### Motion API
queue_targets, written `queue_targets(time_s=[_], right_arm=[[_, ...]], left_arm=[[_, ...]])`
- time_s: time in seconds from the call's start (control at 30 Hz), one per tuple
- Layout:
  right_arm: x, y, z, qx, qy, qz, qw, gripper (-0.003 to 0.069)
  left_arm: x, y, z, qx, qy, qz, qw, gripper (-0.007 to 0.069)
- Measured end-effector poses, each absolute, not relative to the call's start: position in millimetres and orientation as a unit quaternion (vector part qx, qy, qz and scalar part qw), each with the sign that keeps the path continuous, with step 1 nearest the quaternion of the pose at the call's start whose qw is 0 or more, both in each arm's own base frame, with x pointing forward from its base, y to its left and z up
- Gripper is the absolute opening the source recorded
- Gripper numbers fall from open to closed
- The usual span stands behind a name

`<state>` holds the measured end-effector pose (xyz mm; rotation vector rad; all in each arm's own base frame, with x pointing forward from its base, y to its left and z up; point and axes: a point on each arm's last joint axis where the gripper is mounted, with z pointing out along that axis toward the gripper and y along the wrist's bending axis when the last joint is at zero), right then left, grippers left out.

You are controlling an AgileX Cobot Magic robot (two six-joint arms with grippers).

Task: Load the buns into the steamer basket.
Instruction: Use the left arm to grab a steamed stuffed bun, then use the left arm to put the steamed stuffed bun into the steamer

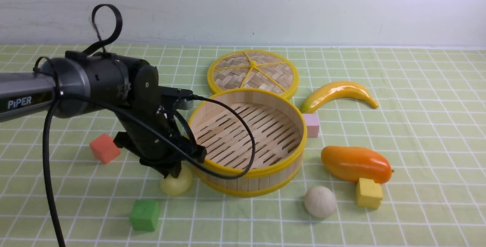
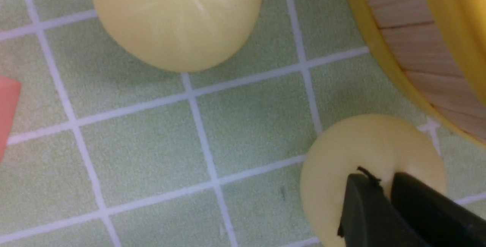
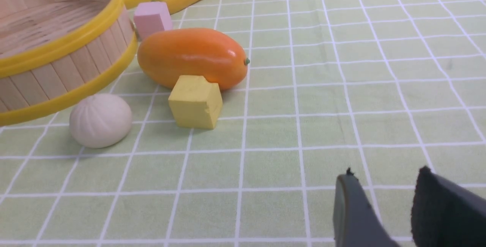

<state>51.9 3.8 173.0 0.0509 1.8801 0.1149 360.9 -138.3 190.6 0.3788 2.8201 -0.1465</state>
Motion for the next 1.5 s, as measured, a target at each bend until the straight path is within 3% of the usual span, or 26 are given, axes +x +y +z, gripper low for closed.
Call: queue_targets(time_s=[0.1, 0.27, 0.43, 0.53, 0.67, 0.77, 1.07, 1.2, 1.37, 1.5], right_arm=[[51.9, 3.8, 173.0, 0.022, 0.807, 0.049, 0.588, 0.0239], [51.9, 3.8, 173.0, 0.022, 0.807, 0.049, 0.588, 0.0239], [51.9, 3.8, 173.0, 0.022, 0.807, 0.049, 0.588, 0.0239], [51.9, 3.8, 173.0, 0.022, 0.807, 0.049, 0.588, 0.0239], [51.9, 3.8, 173.0, 0.022, 0.807, 0.049, 0.588, 0.0239], [51.9, 3.8, 173.0, 0.022, 0.807, 0.049, 0.588, 0.0239], [51.9, 3.8, 173.0, 0.022, 0.807, 0.049, 0.588, 0.0239], [51.9, 3.8, 173.0, 0.022, 0.807, 0.049, 0.588, 0.0239], [51.9, 3.8, 173.0, 0.022, 0.807, 0.049, 0.588, 0.0239], [51.9, 3.8, 173.0, 0.022, 0.807, 0.049, 0.588, 0.0239]], left_arm=[[359.3, -138.0, 190.3, 0.135, 0.98, -0.05, 0.136, -0.0013], [355.3, -136.7, 195.9, 0.135, 0.981, -0.049, 0.126, -0.0013], [341.5, -133.1, 237.9, 0.131, 0.976, -0.066, 0.161, -0.0013], [332.8, -134.2, 282.2, 0.129, 0.962, -0.099, 0.219, -0.0013], [346.9, -151.3, 315.6, 0.161, 0.928, -0.134, 0.309, -0.0013], [362.7, -161.2, 313.6, 0.166, 0.92, -0.144, 0.325, -0.0013], [428.0, -184.4, 225.8, 0.183, 0.937, -0.107, 0.278, -0.0001], [437.3, -188.1, 211.9, 0.182, 0.939, -0.106, 0.273, 0.006], [432.9, -187.8, 231.5, 0.181, 0.937, -0.115, 0.277, 0.0302], [419.2, -182.8, 270.9, 0.186, 0.933, -0.121, 0.284, 0.0475]])
